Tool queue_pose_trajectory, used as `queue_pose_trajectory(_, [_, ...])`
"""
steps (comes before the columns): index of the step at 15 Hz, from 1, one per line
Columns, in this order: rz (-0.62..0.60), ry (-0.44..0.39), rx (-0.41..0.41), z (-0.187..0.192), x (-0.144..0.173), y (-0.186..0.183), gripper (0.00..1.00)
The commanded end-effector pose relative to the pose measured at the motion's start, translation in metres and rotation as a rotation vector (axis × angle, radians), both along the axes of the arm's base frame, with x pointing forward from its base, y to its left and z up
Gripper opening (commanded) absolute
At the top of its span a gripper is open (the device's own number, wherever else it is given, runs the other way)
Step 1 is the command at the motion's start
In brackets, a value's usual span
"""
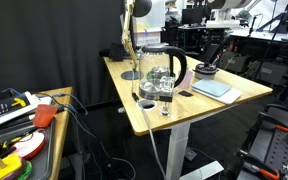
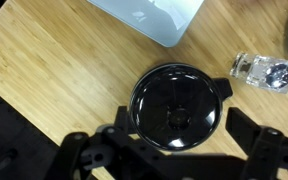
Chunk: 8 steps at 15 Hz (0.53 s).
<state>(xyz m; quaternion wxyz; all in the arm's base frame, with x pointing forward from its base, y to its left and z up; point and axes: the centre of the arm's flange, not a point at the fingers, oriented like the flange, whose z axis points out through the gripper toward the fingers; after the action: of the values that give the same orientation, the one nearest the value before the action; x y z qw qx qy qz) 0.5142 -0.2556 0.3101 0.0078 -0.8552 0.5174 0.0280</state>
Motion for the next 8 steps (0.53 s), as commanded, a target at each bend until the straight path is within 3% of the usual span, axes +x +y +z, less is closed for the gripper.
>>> queue_pose_trajectory(1, [-0.037, 0.004, 0.019, -0.014, 0.014, -0.007, 1.00])
queue_pose_trajectory(8, [-0.085, 0.044, -0.003, -0.041, 0.024, -0.016, 1.00])
